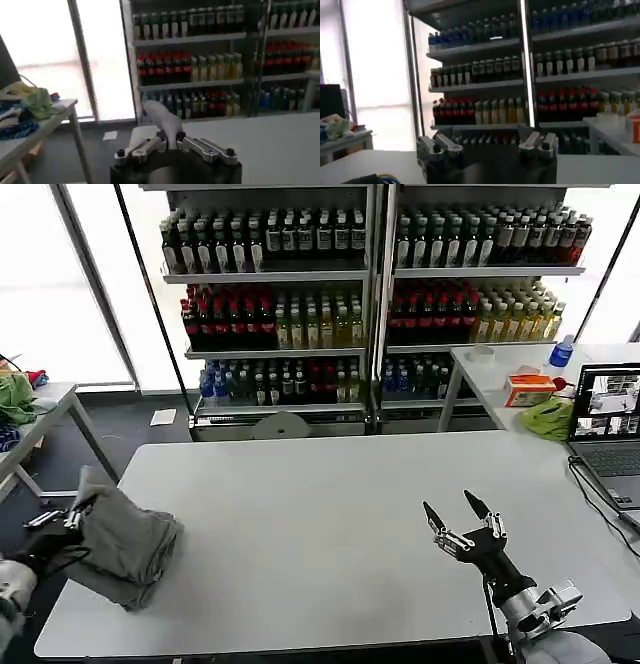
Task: Fold and organize the clothes.
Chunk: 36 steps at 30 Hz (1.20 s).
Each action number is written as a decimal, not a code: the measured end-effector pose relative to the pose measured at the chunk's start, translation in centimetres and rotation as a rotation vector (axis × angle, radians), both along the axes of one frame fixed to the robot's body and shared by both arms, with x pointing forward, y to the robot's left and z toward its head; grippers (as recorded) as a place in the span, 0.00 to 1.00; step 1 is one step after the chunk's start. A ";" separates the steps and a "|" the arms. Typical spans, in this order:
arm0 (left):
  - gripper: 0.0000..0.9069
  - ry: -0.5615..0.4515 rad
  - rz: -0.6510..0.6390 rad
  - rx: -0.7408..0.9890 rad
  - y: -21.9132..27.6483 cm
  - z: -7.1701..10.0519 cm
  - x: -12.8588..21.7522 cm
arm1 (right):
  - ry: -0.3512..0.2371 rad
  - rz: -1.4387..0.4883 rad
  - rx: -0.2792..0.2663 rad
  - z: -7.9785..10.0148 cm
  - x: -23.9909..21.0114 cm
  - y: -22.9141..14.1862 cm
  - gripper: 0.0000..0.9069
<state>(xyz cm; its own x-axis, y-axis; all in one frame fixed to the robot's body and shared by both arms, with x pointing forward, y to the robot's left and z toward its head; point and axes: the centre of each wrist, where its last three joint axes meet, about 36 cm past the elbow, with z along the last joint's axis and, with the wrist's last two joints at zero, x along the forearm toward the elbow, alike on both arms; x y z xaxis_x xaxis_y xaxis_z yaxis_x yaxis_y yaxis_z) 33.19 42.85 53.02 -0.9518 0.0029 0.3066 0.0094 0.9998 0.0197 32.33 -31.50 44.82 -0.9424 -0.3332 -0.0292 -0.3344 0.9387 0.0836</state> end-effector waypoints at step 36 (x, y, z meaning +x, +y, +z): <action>1.00 0.194 -0.328 -0.814 -25.8 -5.4 5.5 | 0.347 0.081 0.101 -0.3 1.8 4.4 1.00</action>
